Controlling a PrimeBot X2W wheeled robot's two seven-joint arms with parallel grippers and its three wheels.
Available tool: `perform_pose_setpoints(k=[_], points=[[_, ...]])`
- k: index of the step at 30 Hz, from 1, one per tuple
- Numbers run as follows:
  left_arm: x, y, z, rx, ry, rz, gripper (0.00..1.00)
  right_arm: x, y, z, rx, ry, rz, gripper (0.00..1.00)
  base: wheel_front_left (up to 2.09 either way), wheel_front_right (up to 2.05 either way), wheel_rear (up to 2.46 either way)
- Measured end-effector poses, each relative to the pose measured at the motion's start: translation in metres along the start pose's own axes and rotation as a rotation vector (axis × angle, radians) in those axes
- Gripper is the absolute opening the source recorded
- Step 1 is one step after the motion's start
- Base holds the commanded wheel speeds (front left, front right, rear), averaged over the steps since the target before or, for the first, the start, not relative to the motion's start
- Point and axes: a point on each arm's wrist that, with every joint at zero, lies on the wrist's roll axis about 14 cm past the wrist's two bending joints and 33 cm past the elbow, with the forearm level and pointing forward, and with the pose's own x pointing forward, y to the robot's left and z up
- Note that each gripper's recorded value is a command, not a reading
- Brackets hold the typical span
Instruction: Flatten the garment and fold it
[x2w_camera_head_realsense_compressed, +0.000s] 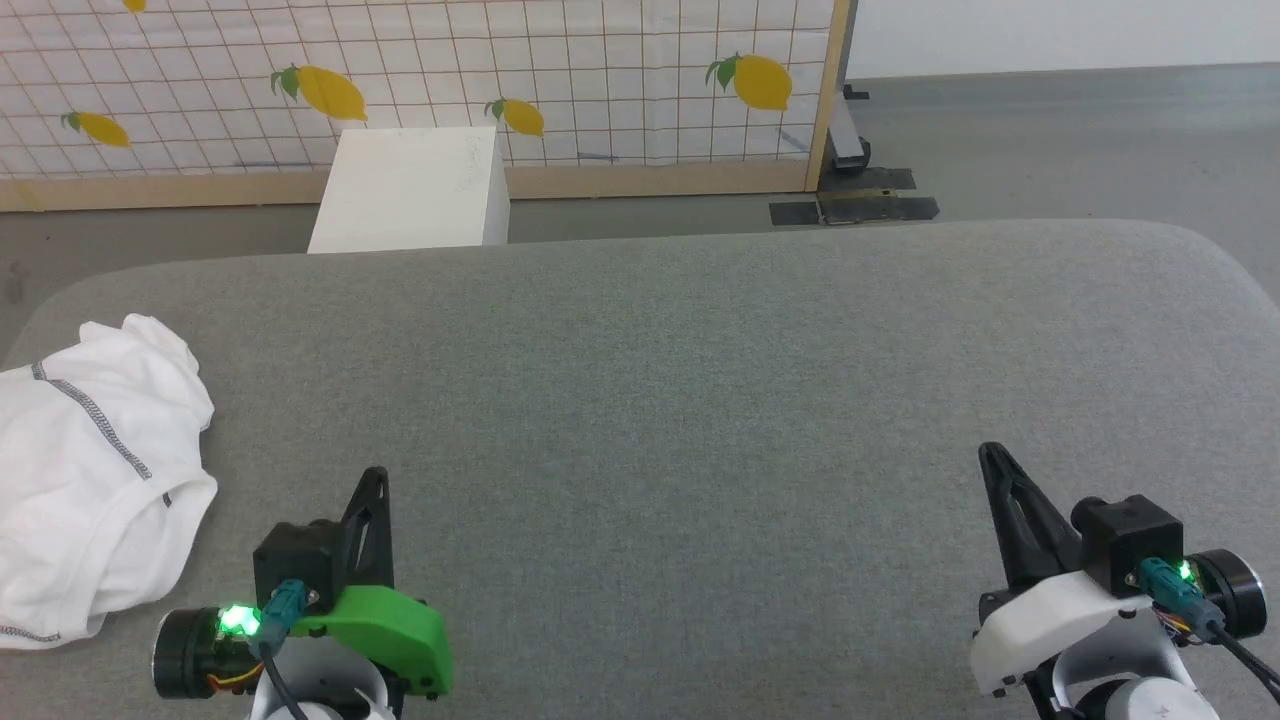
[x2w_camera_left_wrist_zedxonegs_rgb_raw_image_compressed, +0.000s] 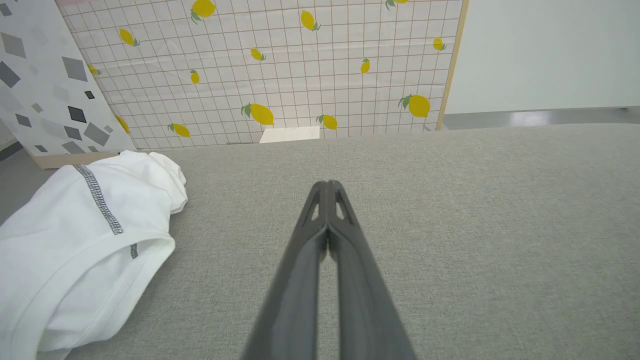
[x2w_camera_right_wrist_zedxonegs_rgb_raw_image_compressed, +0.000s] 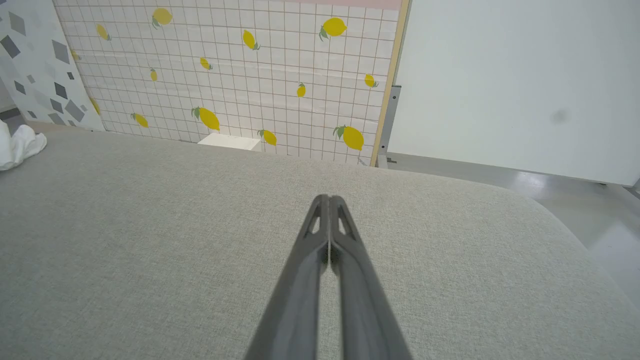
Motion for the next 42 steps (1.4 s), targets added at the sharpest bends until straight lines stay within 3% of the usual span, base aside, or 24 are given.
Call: perform_pose_setpoints(k=[3, 4, 42], points=[[0.000, 0.000, 0.000, 0.000, 0.000, 0.000, 0.00, 0.000, 0.000, 0.000, 0.000, 0.000, 0.000, 0.00, 0.00, 0.00, 0.00], [0.000, 0.000, 0.000, 0.000, 0.000, 0.000, 1.00, 0.000, 0.000, 0.000, 0.000, 0.000, 0.000, 1.00, 0.00, 0.00, 0.00], [-0.009, 0.007, 0.003, -0.007, -0.047, 0.043, 1.00, 0.005, -0.015, 0.007, 0.016, -0.059, -0.039, 1.00, 0.00, 0.00, 0.00]])
